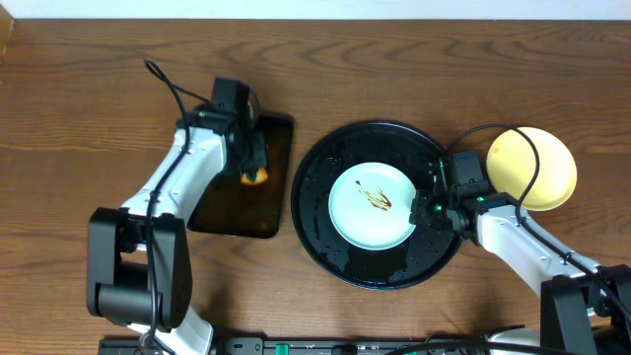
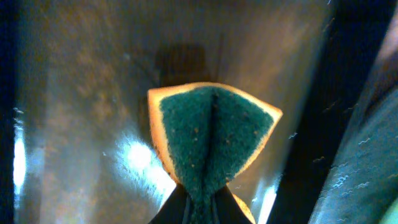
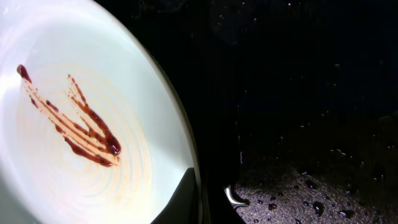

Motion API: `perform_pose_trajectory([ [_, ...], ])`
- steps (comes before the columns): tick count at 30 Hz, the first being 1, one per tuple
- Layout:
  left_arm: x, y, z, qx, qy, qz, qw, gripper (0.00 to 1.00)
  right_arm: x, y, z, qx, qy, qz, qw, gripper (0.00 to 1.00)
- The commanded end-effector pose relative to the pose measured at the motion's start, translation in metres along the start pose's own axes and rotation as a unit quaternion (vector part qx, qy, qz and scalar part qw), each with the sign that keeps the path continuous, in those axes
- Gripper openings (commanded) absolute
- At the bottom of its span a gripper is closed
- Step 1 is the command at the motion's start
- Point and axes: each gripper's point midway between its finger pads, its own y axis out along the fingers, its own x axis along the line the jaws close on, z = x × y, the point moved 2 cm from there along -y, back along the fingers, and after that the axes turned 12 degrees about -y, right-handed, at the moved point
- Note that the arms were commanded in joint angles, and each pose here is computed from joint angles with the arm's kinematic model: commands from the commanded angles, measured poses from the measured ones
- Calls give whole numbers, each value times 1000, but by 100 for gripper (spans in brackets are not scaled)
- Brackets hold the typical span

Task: Clean dirty plates on tray and stack at the side
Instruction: 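Dip the sponge into the black tray with the left gripper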

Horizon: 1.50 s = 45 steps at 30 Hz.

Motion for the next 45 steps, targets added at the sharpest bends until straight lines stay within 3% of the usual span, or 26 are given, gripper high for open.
perform_pose_trajectory([
  [1,12,20,17,17,53,-13,998,8,1,4,4,9,1,4,1000,1],
  [4,38,32,19,-9,47,-79,996,8,1,4,4,9,1,4,1000,1],
  [8,68,36,20,-50,-32,-155,986,8,1,4,5,11,1,4,1000,1],
  [10,58,40,27,-30,-48,-120,991,7,1,4,5,11,1,4,1000,1],
  [12,22,45,39,22,8,-5,1000,7,1,4,5,11,1,4,1000,1],
  [14,-19,39,53,62,85,132,986,7,1,4,5,11,1,4,1000,1],
  [15,-27,36,53,62,103,160,980,7,1,4,5,11,1,4,1000,1],
  [17,-17,40,42,36,83,120,989,8,1,4,5,11,1,4,1000,1],
  [19,7,45,26,-4,17,34,999,8,1,4,6,12,2,4,1000,1],
  [22,42,42,14,-56,-78,-74,993,8,1,4,6,13,2,4,1000,1],
  [24,37,43,16,-46,-79,-60,994,7,1,4,6,13,2,4,1000,1],
  [28,-5,43,34,17,31,74,997,7,1,4,6,13,2,4,1000,1],
  [34,-1,32,15,-25,-4,51,998,7,1,4,7,14,2,5,1000,1],
  [39,-11,-2,-2,-79,2,74,994,7,0,4,7,16,2,6,1000,1],
  [45,-5,-38,-20,-154,-1,54,987,8,0,4,7,16,2,6,1000,1],
])
